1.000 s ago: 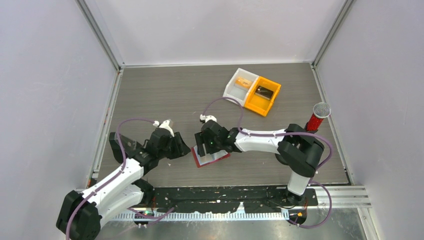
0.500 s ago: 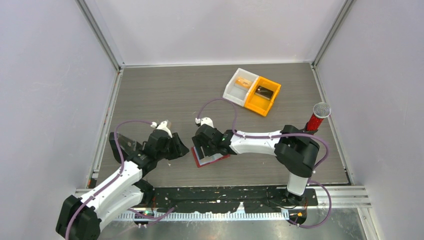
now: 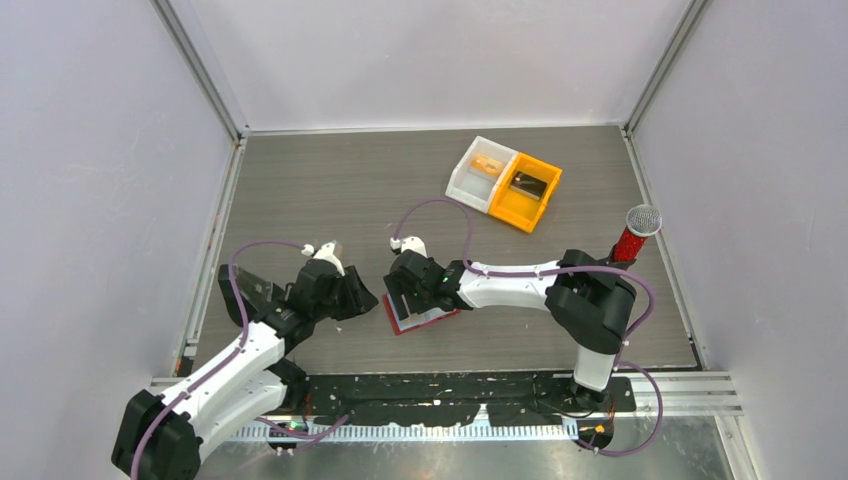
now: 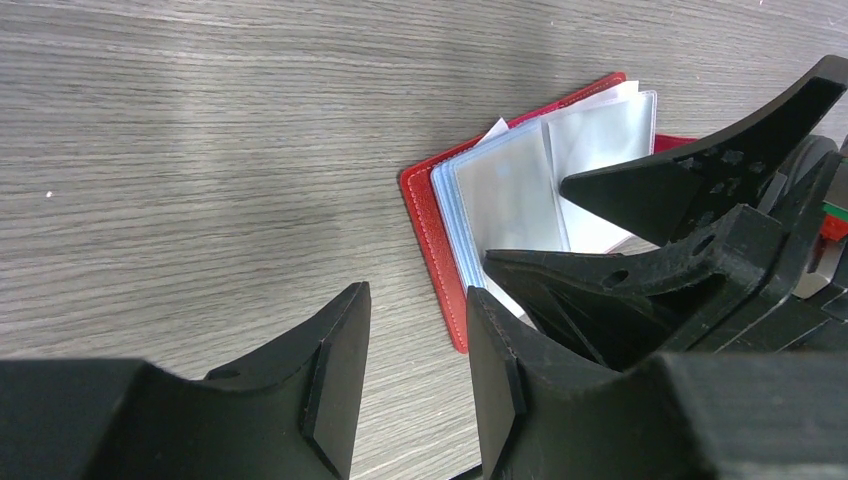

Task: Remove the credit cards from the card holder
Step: Remove the credit card from the card holder.

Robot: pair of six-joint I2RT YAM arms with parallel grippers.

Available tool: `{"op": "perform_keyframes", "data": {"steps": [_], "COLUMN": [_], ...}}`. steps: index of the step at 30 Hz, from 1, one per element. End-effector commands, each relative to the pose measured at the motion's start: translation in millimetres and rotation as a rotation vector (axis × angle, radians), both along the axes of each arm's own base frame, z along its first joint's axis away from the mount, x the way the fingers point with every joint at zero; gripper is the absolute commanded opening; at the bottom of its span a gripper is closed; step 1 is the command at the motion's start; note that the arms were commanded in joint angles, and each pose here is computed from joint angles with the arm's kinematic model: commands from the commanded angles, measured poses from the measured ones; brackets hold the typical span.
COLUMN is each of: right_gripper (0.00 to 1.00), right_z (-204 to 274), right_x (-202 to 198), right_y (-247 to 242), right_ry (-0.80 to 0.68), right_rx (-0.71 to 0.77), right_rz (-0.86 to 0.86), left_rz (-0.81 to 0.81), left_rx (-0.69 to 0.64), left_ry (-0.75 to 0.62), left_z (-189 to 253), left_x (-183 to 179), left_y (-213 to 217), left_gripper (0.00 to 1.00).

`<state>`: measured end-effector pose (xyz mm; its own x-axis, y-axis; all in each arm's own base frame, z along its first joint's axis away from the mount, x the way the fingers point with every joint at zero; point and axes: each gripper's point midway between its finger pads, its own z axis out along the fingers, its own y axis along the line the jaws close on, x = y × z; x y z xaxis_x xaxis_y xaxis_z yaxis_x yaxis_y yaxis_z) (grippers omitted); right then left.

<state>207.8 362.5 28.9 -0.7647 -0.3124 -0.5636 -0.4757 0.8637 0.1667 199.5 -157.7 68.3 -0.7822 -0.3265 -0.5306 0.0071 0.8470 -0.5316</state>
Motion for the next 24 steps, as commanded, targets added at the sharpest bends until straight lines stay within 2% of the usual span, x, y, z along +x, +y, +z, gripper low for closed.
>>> {"op": "perform_keyframes", "data": {"steps": [1,8,24], "right_gripper": [0.76,0.78,0.76], "right_z": [12,13,2], "right_x": [6,5,7], "right_y": [14,15,4], "right_ry": [-0.032,-0.029,-0.068], "right_rx": [0.037,0.045,-0.063], "right_rz": [0.001,0.007,-0.025], "left_rz": [0.012,0.007,0.007], "left_rx": [-0.01,-0.015,-0.016], "left_ry": [-0.024,-0.02,-0.015], "left_z": [3,2,0], "left_x": [6,7,5], "left_y": [0,-2,-2], "left_gripper": [0.42,0.42,0.42]}}
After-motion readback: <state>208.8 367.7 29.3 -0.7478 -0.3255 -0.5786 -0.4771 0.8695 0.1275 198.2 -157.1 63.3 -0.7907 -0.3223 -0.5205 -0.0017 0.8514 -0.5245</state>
